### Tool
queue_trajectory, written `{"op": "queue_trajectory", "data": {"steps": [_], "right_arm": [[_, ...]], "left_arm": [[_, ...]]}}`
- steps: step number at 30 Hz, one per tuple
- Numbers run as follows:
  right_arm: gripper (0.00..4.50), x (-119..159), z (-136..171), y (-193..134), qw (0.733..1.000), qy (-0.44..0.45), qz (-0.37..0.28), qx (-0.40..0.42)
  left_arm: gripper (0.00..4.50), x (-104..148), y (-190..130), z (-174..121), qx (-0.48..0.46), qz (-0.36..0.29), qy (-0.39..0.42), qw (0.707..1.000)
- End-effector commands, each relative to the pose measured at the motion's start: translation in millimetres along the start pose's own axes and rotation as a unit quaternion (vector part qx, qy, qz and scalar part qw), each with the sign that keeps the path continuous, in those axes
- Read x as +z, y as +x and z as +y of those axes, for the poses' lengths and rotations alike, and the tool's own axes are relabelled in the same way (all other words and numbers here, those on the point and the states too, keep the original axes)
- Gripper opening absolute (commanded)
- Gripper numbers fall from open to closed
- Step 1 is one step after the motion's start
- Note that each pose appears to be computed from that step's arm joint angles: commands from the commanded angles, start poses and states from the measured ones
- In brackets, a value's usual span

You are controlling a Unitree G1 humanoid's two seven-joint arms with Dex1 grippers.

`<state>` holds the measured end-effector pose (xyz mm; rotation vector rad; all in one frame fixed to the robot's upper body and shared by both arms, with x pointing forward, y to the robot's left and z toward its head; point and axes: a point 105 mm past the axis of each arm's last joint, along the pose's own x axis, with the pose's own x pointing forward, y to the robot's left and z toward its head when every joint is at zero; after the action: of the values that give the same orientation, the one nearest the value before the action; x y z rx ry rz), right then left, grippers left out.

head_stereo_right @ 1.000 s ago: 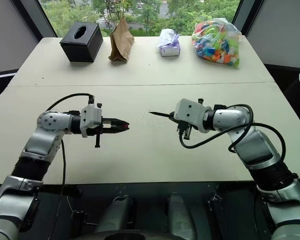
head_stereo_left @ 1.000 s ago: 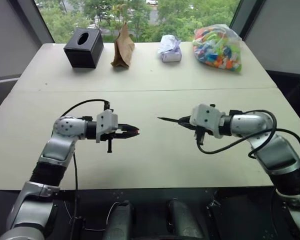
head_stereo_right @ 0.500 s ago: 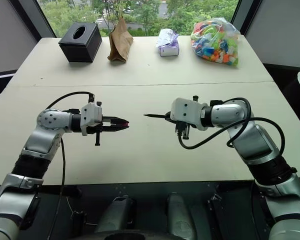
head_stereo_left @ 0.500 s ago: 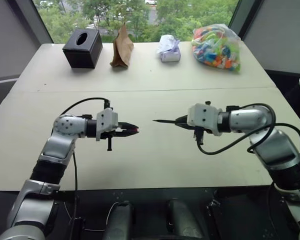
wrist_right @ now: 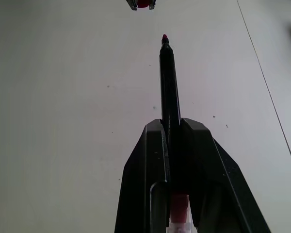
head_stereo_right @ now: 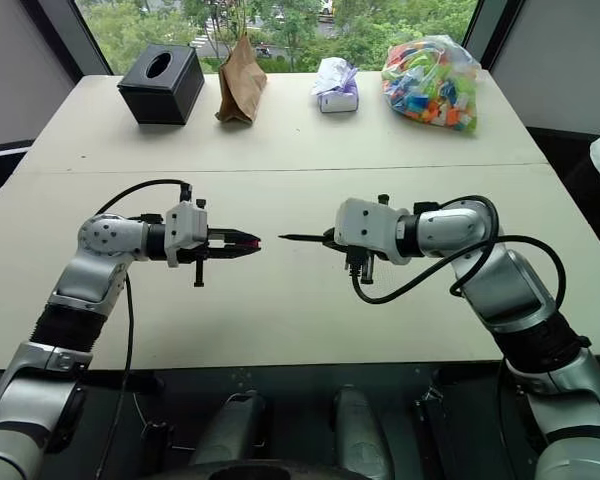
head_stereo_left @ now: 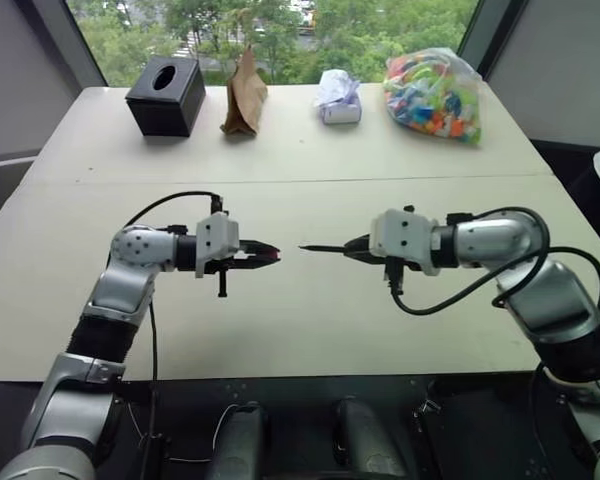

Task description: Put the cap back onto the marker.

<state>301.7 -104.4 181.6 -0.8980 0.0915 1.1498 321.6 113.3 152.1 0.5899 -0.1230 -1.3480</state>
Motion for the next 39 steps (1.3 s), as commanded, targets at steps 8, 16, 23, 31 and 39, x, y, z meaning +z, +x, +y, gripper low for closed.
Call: {"op": "queue_trajectory", "data": {"steps": [8,16,23,31,39], "right_arm": [[0.02,22,1,0,0.999,-0.027,-0.026,0.007],[0.02,24,3,2,0.999,-0.027,-0.030,0.013],[0.02,26,4,3,0.999,-0.029,-0.034,0.015],[0.02,29,4,6,0.999,-0.030,-0.039,0.017],[0.02,28,5,5,0.999,-0.031,-0.035,0.019]], "left_arm": [[0.00,7,4,3,-0.003,-0.012,0.018,1.000],[0.00,9,7,3,-0.005,-0.016,0.019,1.000],[0.00,11,11,0,-0.009,-0.022,0.018,1.000],[0.00,14,13,-2,-0.011,-0.027,0.017,0.999],[0.00,14,14,-6,-0.018,-0.027,0.012,0.999]]}}
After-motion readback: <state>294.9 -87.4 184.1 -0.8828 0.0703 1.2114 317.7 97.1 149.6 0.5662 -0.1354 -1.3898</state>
